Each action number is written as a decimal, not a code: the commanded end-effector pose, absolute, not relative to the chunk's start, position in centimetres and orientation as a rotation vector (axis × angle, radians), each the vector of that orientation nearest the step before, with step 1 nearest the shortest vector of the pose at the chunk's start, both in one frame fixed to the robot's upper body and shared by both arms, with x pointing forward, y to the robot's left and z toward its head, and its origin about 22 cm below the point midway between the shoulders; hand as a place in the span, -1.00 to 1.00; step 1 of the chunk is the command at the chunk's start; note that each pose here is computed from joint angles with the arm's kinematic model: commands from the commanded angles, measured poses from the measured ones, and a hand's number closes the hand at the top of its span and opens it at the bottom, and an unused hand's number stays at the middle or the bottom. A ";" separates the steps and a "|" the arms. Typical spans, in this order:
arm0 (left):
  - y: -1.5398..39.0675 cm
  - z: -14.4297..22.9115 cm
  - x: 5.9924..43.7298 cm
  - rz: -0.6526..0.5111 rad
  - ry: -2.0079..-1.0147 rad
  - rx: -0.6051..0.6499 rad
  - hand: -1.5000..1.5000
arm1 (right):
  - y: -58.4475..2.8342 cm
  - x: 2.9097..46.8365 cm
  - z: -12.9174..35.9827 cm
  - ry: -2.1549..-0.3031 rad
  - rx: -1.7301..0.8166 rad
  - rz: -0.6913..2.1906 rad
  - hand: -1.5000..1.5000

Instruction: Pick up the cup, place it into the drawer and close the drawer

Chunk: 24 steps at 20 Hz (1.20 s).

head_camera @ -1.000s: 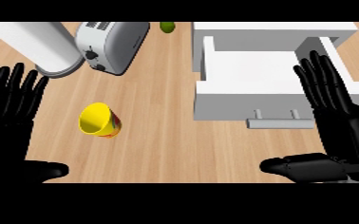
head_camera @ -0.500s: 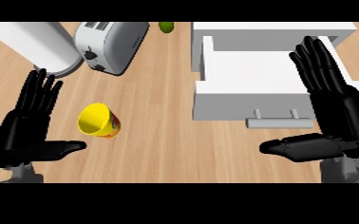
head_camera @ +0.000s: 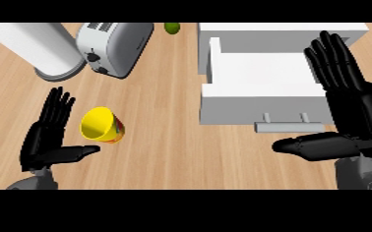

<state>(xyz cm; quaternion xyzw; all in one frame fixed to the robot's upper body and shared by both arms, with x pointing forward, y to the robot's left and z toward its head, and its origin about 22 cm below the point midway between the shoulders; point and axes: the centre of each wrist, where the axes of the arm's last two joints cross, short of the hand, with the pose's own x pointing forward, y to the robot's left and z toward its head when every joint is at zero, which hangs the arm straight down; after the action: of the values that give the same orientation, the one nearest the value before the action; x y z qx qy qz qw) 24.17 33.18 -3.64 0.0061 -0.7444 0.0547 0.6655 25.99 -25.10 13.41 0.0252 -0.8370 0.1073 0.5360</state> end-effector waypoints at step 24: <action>33.9 -15.5 23.5 0.143 -1.674 0.058 -1.00 | -26.1 26.2 16.0 -1.985 0.049 0.303 -1.00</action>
<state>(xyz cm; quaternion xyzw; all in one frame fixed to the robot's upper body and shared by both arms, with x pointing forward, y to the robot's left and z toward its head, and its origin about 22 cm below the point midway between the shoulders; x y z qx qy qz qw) 23.67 35.63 -14.48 0.0363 -0.7279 0.0607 0.6821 26.41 -25.37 14.54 0.0266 -0.8375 0.1148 0.5336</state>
